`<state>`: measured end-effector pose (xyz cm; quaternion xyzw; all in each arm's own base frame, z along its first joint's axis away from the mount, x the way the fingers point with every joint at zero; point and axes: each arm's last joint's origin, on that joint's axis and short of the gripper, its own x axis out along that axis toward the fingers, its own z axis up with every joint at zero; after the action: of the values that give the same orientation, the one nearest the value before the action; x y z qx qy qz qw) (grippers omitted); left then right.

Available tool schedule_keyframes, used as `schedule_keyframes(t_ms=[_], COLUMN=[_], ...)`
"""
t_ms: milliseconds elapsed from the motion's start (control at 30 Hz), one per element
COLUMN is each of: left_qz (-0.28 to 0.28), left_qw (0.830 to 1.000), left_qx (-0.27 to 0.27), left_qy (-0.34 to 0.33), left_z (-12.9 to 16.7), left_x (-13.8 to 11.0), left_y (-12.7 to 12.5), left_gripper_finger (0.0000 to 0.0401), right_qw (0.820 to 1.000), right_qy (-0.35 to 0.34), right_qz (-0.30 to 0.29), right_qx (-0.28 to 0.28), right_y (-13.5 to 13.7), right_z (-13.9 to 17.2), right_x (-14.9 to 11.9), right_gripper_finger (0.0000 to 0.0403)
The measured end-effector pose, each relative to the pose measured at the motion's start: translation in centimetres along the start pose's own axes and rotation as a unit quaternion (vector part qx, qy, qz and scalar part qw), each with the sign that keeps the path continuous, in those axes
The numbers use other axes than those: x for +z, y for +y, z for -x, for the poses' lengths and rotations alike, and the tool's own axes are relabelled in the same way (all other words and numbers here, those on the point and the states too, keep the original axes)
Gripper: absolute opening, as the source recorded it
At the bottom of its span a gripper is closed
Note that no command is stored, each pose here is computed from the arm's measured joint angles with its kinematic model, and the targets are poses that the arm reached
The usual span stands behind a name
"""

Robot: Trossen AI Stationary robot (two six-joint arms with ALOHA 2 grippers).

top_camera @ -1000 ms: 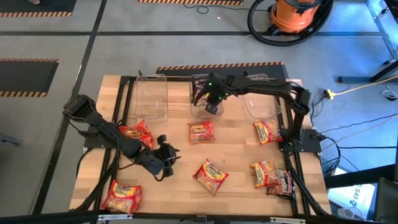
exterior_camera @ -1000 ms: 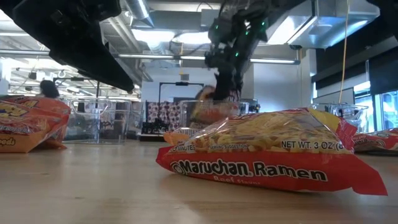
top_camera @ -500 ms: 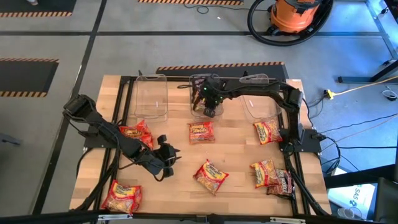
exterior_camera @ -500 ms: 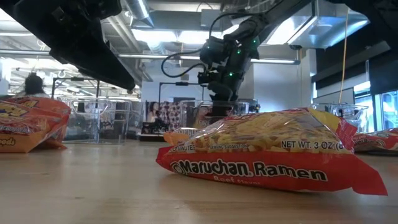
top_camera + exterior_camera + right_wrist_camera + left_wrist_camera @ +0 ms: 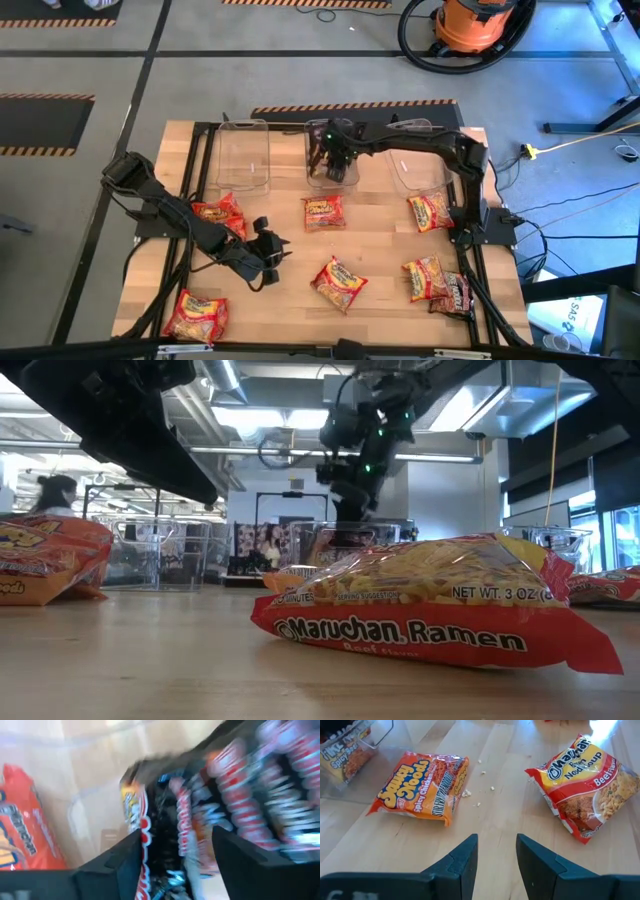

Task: Sort Maruchan noodles
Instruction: Put the top black noodle pack into the middle transparent bin, then adjust the red noodle pack

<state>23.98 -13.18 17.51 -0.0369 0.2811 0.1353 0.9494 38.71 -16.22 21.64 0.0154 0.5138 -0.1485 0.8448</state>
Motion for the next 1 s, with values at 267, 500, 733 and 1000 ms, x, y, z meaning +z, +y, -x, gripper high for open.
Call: schedule_keyframes(t_ms=[267, 500, 733, 1000], left_qz=[-0.001, -0.001, -0.003, 0.002], left_qw=[1.000, 1.000, 1.000, 1.000], left_qx=[-0.002, -0.008, -0.010, -0.002], left_qy=[0.000, 0.003, 0.002, -0.011], left_z=[0.0, 0.0, 0.0, 0.0], left_x=[0.0, 0.0, 0.0, 0.2], left_y=[0.0, -0.1, -0.1, -0.1], left_gripper_finger=[0.0128, 0.0128, 0.0128, 0.0128], right_qw=[0.999, 0.996, 0.995, 0.999], right_qy=[-0.011, -0.006, -0.037, -0.039], right_qz=[0.020, 0.033, 0.038, 0.013], right_qx=[-0.047, -0.084, -0.086, 0.036], right_y=[-0.7, -0.8, -0.1, 4.4], right_z=[0.1, -1.3, 1.9, 11.5], right_x=[0.7, 0.7, 1.3, -0.1], right_gripper_finger=[0.0229, 0.0229, 0.0230, 0.0230])
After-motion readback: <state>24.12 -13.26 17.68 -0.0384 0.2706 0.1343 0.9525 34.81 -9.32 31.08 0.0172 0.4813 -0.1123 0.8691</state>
